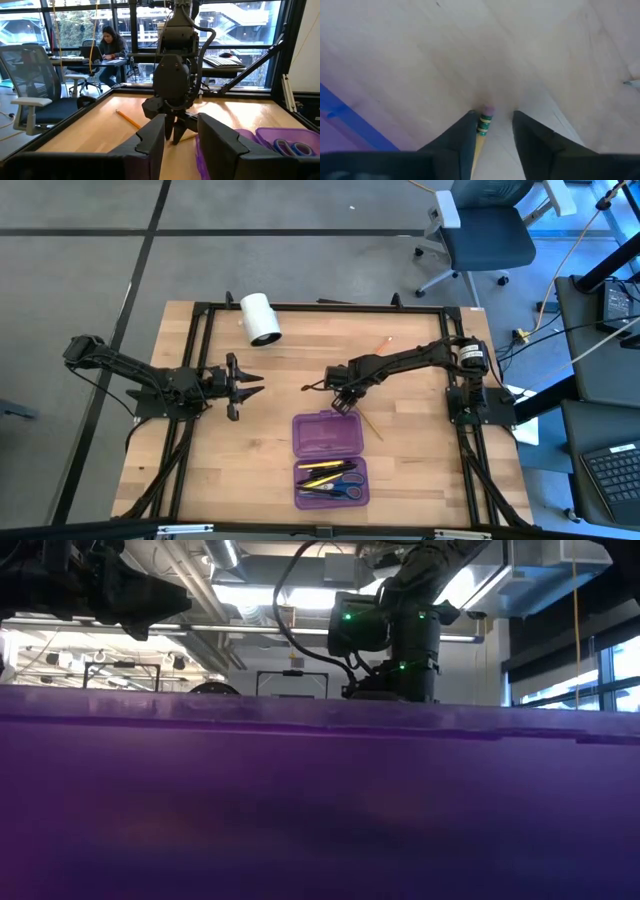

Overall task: Pick & place school supplies into a supply box
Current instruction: Put the yellow pencil into the purple supply box

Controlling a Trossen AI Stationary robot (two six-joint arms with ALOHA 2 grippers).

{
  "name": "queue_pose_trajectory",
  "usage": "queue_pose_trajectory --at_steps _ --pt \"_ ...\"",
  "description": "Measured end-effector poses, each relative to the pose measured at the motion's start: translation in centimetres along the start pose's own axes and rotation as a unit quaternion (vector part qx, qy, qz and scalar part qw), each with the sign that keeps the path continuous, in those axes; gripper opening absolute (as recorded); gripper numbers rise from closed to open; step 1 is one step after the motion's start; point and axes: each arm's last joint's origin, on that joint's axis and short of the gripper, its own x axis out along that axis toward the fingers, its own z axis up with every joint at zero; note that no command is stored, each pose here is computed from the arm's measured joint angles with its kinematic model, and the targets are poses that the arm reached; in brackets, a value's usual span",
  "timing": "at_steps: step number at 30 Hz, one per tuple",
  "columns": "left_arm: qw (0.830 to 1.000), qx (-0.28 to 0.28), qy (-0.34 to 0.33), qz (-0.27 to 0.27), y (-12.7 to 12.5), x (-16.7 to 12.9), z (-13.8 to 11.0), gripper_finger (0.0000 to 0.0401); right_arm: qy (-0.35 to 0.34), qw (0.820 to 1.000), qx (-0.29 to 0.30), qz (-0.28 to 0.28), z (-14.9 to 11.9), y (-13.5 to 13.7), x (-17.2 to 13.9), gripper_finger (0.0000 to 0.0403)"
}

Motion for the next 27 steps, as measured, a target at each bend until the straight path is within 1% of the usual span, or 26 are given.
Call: queue_pose_trajectory --at_steps 6,11,15,19,27 --pt "1.0 0.0 0.0 0.0 0.0 0.0 0.0 0.0107 -0.003 1.0 -0.004 0.001 -0.1 0.2 0.0 0.0116" --pt "1.0 0.0 0.0 0.0 0.0 0.0 0.0 0.0109 0.004 1.0 -0.01 -0.007 -0.3 0.6 0.8 0.0116" --pt "1.0 0.0 0.0 0.0 0.0 0.0 0.0 0.0111 0.011 0.999 -0.029 -0.022 -0.5 0.7 1.6 0.0116" --pt "1.0 0.0 0.0 0.0 0.0 0.0 0.0 0.0108 -0.003 0.999 -0.031 -0.038 -0.5 0.8 1.6 0.0115" --pt "1.0 0.0 0.0 0.0 0.0 0.0 0.0 0.0111 -0.008 0.999 -0.027 -0.037 -0.3 0.9 1.5 0.0115"
